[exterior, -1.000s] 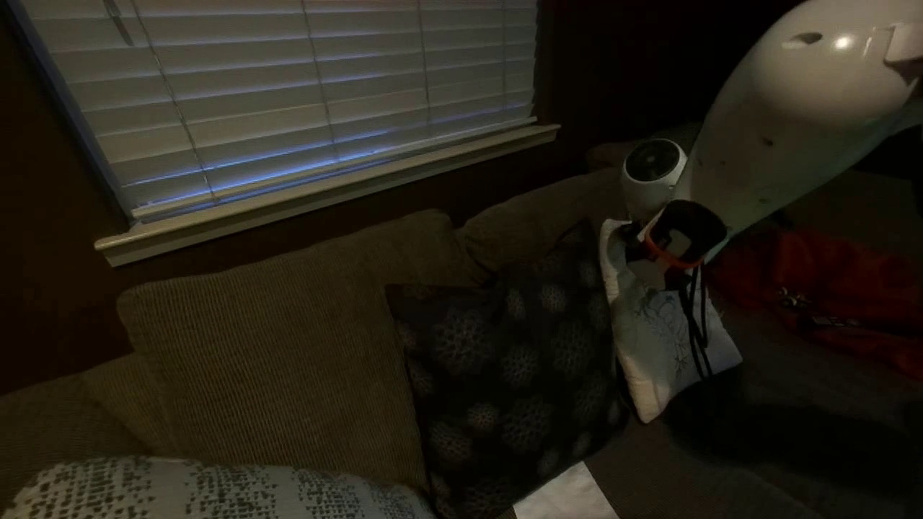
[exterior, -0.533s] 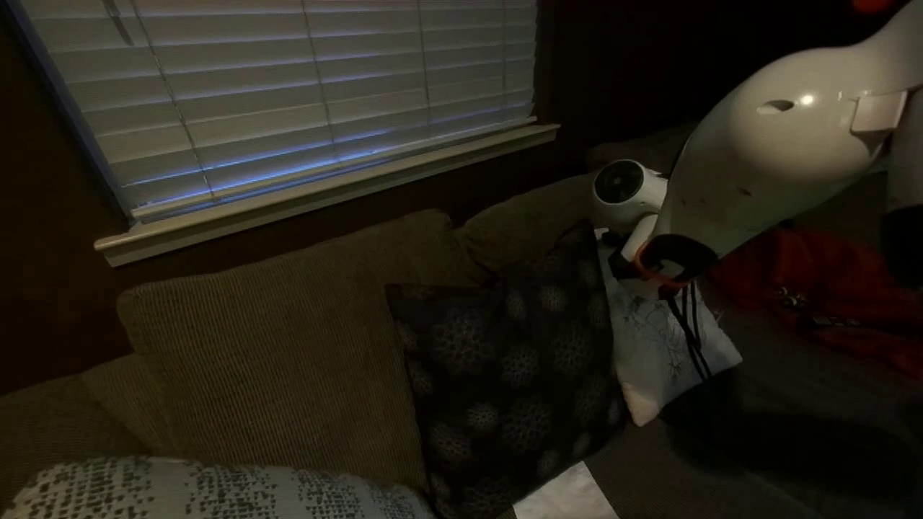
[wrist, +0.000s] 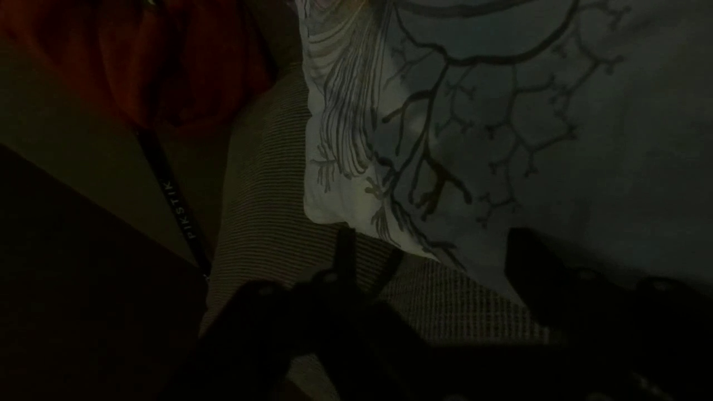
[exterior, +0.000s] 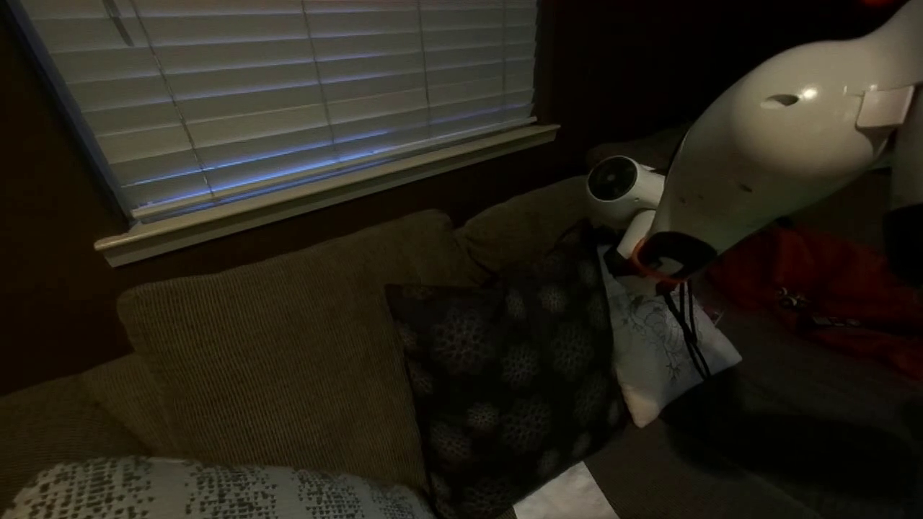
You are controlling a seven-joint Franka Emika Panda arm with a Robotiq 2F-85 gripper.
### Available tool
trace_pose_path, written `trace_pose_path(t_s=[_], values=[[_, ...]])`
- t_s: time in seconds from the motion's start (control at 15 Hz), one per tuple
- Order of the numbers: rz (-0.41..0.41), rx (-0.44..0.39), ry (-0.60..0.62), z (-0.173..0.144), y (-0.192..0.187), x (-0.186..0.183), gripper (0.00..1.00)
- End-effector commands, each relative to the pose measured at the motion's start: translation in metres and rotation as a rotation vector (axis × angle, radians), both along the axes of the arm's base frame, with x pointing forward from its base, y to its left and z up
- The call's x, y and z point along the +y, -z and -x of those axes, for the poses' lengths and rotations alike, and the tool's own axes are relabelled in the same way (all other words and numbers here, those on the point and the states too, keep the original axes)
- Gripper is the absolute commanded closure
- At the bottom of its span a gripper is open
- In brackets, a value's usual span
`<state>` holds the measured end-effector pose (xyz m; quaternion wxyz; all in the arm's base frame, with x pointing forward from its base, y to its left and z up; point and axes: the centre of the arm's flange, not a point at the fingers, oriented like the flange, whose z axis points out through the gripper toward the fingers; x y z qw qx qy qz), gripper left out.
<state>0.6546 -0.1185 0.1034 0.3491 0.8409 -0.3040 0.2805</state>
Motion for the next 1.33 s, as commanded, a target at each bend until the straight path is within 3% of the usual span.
trace_pose_path(t_s=[0.0, 0.47, 0.6, 0.93, 1.27], values=[[0.019, 0.001, 0.072, 0.022, -0.017, 0.003, 0.0], [0.031, -0.019, 0.109, 0.078, -0.054, -0.016, 0.0], [0.008, -0.043, 0.067, 0.093, -0.066, -0.021, 0.0], [-0.13, -0.124, -0.138, 0.116, -0.09, -0.028, 0.0], [-0.297, -0.137, -0.189, 0.126, -0.099, -0.023, 0.0]])
